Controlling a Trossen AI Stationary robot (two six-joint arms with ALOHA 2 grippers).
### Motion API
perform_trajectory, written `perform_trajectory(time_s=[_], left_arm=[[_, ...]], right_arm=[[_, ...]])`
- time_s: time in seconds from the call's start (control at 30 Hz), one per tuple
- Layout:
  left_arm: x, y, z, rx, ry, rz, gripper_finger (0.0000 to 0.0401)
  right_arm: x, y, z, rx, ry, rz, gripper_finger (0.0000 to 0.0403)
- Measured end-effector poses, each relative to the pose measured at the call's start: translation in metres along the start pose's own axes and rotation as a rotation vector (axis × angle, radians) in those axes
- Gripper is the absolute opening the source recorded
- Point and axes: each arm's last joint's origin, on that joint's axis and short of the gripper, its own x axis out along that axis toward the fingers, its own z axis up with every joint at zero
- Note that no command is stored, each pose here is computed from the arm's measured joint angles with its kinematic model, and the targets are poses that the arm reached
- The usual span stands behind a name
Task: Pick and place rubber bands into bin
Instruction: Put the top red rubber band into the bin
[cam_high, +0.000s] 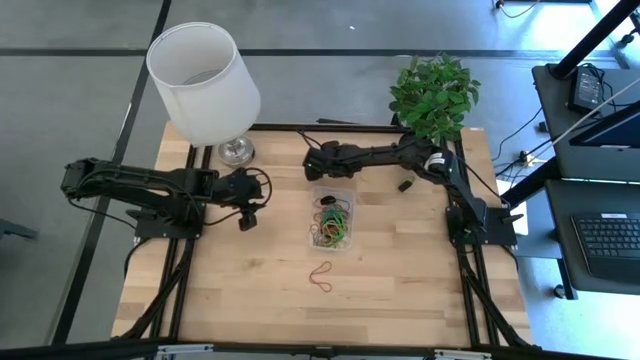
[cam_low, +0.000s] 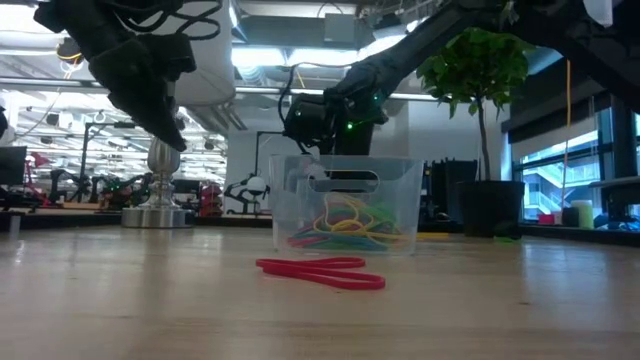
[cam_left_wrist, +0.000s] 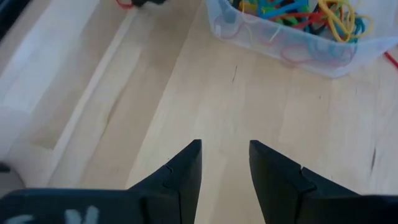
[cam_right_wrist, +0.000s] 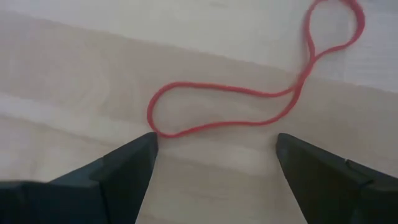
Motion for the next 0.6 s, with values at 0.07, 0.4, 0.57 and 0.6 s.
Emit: perform_trajectory(time_s=[0.07, 0.4, 0.57, 0.6], left_arm=[[0.000, 0.000, -0.001, -0.002, 0.016, -0.008, 0.0128], [0.000, 0.000, -0.002, -0.001, 0.025, -0.017, 0.0128], [0.000, 0.000, -0.002, -0.001, 0.026, -0.016, 0.0128], [0.000, 0.000, -0.002, -0.001, 0.026, -0.016, 0.0127]], right_arm=[[0.000, 0.001, 0.001, 0.026, -0.029, -0.004, 0.0336], [0.006, 0.000, 0.005, 0.126, -0.106, -0.028, 0.0333], [0.013, -0.001, 0.001, 0.105, -0.093, -0.052, 0.0284], [0.012, -0.001, 0.001, 0.100, -0.092, -0.053, 0.0266]])
